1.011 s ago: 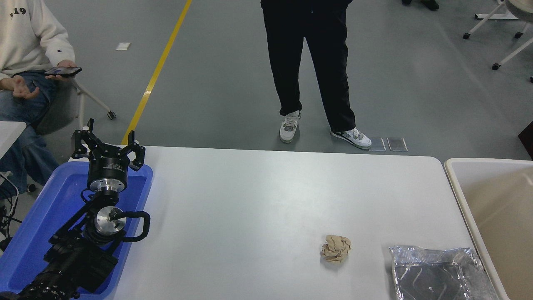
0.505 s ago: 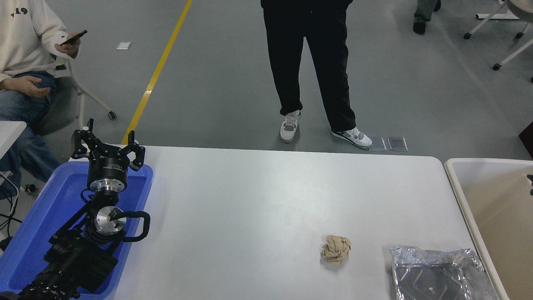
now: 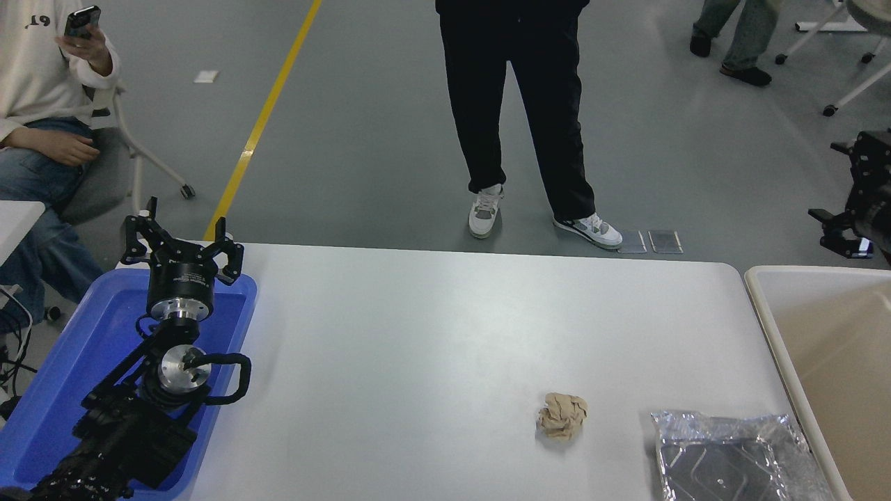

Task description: Pick up paper cup place in dustbin

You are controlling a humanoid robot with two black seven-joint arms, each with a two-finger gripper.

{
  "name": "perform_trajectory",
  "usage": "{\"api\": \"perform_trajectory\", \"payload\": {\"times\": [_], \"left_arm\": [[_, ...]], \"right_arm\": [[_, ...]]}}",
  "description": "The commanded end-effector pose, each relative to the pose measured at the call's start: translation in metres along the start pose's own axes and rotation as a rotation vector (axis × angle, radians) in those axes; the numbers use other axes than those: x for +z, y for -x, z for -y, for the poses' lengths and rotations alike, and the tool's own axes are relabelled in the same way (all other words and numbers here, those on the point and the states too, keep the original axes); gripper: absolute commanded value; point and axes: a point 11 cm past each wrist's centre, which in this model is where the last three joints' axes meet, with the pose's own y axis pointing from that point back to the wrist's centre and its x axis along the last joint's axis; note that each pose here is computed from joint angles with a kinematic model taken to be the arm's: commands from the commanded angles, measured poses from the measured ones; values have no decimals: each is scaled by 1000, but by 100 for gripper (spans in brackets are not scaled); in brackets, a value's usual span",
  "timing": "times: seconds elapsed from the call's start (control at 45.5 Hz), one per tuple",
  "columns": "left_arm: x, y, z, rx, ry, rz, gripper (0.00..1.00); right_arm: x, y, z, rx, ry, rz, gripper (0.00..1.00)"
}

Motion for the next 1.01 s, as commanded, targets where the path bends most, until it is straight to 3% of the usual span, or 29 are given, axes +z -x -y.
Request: {"api": "perform_trajectory", "payload": {"times": [0.0, 0.242, 0.659, 0.989], "left_arm": [[0, 0, 0, 0, 0, 1, 99], [0, 0, 0, 0, 0, 1, 99], [0, 0, 0, 0, 0, 1, 99], [0, 0, 0, 0, 0, 1, 99]], "right_arm": [[-55, 14, -37, -81, -82, -243, 100], [-77, 23, -72, -127, -76, -373, 100], [-90, 16, -90, -169, 175, -694, 100], [-141, 92, -97, -363, 183, -943, 100]]}}
